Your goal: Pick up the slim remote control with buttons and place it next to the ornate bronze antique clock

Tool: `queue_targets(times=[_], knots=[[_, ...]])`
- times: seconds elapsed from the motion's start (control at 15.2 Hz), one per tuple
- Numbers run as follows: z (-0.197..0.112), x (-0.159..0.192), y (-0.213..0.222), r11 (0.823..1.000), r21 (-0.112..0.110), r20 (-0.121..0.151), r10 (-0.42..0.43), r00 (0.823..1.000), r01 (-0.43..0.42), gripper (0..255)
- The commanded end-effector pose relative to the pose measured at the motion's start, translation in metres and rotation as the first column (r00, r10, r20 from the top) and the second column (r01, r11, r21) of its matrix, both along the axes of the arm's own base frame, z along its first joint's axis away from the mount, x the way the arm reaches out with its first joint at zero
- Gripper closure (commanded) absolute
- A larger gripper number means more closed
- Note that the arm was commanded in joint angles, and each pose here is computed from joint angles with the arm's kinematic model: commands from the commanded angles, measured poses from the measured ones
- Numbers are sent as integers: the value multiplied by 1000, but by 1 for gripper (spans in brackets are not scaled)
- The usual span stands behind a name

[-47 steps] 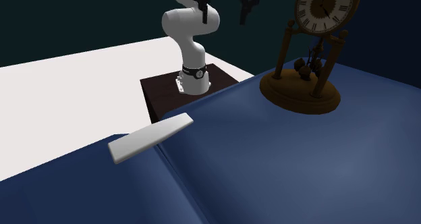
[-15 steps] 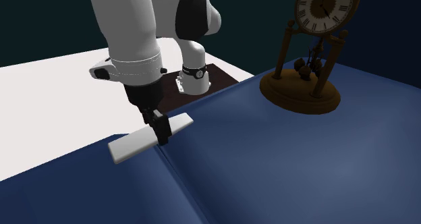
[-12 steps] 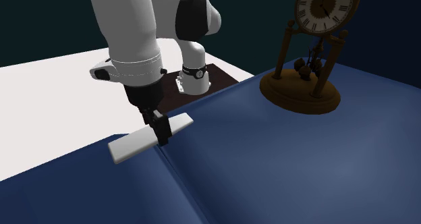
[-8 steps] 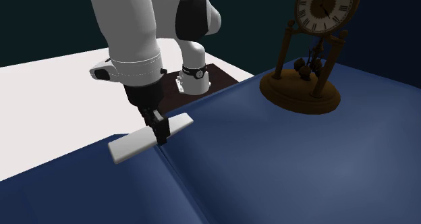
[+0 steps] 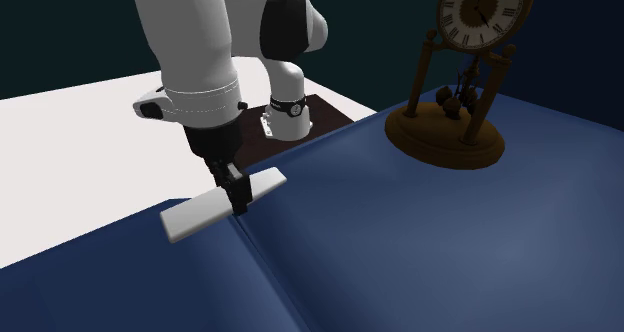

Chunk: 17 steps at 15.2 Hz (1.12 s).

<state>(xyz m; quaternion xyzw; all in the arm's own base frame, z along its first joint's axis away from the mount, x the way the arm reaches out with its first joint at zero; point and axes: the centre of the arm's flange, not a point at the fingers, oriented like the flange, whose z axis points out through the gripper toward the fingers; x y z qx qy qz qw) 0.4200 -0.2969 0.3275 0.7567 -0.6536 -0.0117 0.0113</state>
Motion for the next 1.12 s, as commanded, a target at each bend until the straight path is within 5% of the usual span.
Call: queue_targets(times=[0.0, 1.06], knots=[[0, 0, 0, 1000, 0, 0, 0, 1000, 0, 255], [84, 0, 0, 1000, 0, 0, 0, 1000, 0, 255]])
